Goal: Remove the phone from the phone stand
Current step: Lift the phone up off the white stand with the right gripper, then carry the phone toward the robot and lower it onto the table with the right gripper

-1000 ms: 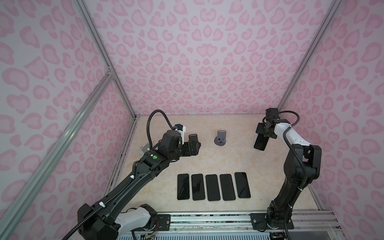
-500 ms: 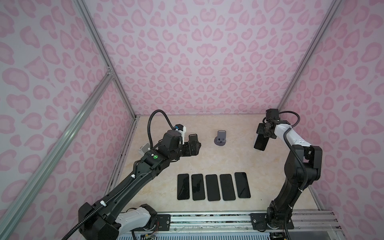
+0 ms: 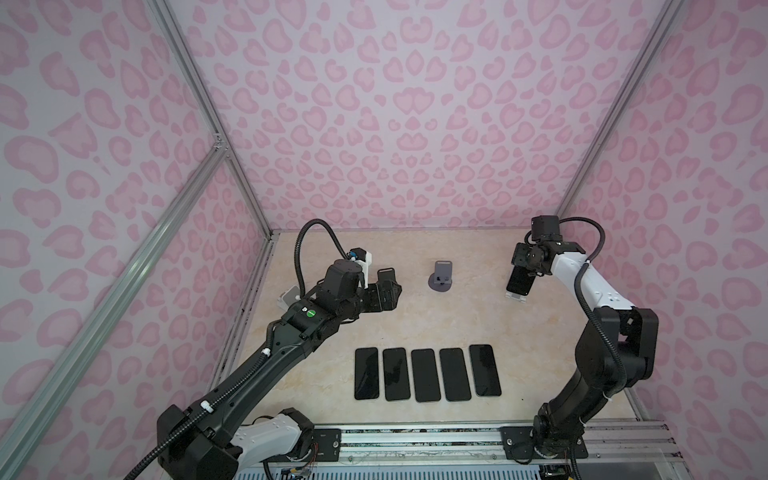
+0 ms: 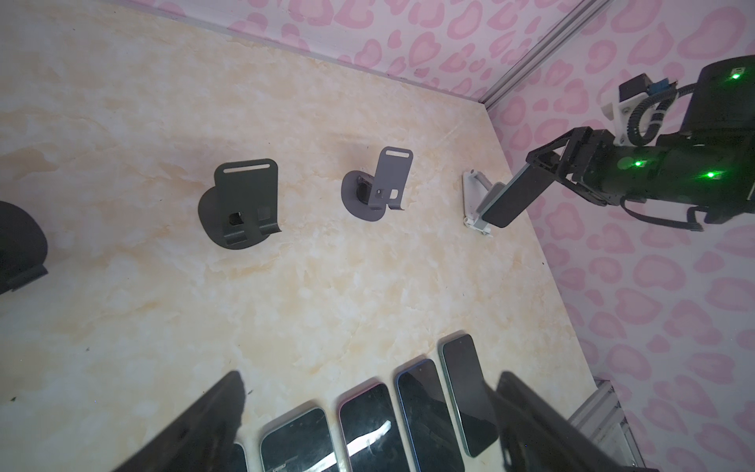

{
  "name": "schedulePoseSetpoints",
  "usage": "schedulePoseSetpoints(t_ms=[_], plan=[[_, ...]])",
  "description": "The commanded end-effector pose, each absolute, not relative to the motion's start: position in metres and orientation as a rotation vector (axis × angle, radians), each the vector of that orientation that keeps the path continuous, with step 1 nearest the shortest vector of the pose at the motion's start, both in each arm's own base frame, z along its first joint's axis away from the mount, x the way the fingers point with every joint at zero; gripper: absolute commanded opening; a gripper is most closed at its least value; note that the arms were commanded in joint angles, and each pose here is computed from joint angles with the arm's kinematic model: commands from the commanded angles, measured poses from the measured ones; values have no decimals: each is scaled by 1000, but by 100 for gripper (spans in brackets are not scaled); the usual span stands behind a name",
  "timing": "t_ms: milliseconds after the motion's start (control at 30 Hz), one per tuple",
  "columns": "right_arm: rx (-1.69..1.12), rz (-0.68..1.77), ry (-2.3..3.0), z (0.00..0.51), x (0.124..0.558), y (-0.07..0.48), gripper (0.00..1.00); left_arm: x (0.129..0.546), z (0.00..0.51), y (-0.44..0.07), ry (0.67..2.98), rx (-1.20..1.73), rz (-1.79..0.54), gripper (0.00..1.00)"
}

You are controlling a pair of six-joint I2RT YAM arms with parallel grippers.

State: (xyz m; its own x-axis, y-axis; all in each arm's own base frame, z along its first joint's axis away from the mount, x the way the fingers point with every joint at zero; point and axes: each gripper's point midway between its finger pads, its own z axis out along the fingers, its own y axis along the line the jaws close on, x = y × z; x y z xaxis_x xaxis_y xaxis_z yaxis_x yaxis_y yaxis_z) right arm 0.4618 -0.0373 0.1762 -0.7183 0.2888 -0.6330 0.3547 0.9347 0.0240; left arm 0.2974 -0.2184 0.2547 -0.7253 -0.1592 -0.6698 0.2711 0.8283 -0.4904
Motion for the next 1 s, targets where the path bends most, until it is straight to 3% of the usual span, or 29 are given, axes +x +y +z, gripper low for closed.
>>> schedulePoseSetpoints(t_ms=[0, 400, 967], plan=[[411, -127, 2382, 195, 460, -24, 54, 302, 260, -219, 2232, 81, -756, 97], [194, -93, 2419, 211, 425, 42, 53, 302, 260, -217, 2229, 79, -743, 97], [87, 31, 2606, 159, 390, 71, 52, 301, 261, -217, 2227, 77, -745, 97]])
